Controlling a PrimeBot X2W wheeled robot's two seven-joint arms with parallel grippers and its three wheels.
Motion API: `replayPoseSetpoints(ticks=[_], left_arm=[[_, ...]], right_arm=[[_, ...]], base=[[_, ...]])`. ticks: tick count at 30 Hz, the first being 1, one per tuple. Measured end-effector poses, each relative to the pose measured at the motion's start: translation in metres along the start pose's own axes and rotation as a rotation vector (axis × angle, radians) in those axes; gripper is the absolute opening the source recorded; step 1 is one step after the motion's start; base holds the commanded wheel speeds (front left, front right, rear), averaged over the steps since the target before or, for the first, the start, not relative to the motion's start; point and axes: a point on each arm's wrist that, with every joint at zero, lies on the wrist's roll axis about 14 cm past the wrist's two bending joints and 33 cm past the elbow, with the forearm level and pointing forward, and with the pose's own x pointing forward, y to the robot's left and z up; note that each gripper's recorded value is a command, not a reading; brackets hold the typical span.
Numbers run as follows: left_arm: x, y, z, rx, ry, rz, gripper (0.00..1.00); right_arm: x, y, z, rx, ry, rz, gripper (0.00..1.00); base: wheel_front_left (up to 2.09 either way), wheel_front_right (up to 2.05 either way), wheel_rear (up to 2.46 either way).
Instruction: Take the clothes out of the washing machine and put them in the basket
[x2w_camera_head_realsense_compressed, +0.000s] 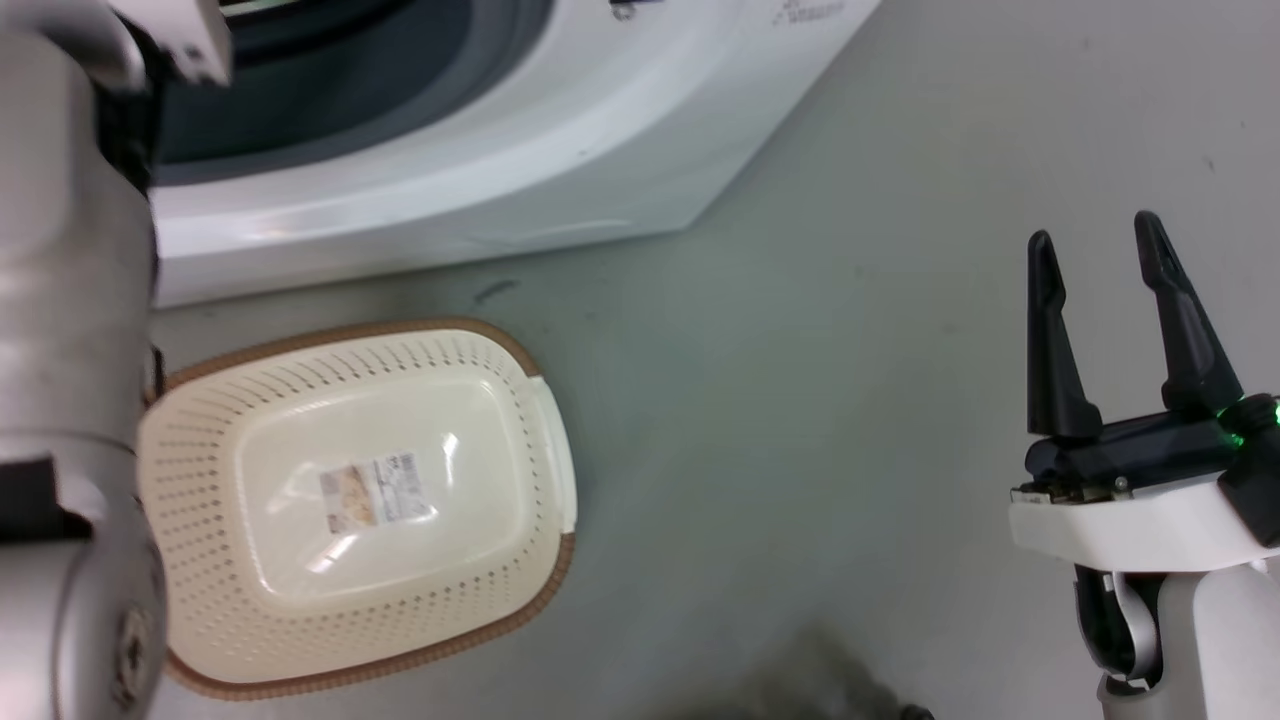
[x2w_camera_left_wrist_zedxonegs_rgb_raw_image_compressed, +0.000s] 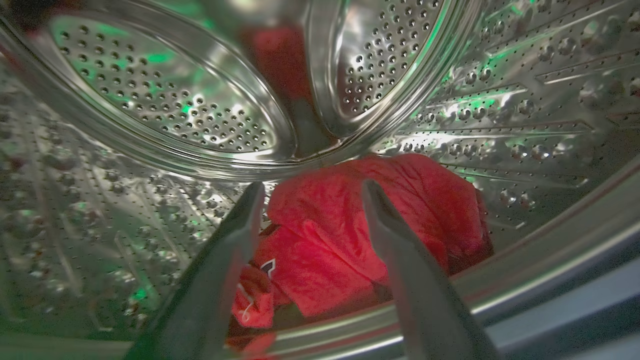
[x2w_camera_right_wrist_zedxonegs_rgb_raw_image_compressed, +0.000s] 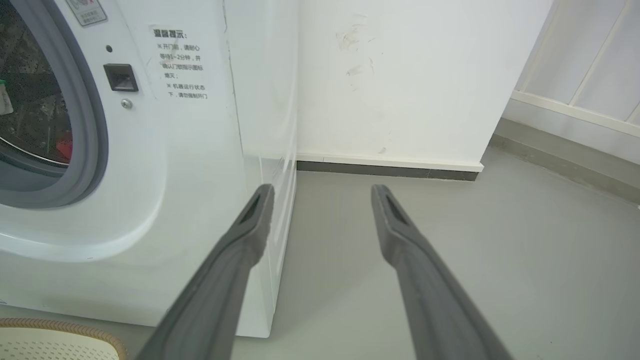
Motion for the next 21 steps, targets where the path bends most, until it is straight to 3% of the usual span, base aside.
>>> replayPoseSetpoints(ticks=[12, 21], left_arm=[[0.088, -0.014, -0.059, 0.061, 0.266, -0.058, 1.00], [0.104, -0.048, -0.107, 0.007, 0.560, -0.125, 1.00]], right_arm=[[0.011, -0.021, -0.042, -0.003, 0.090, -0.057, 1.00], [0.010, -0.026, -0.059, -0.010, 0.135, -0.070, 1.00]], base=[[0.00, 0.00, 0.00], [0.00, 0.00, 0.00]])
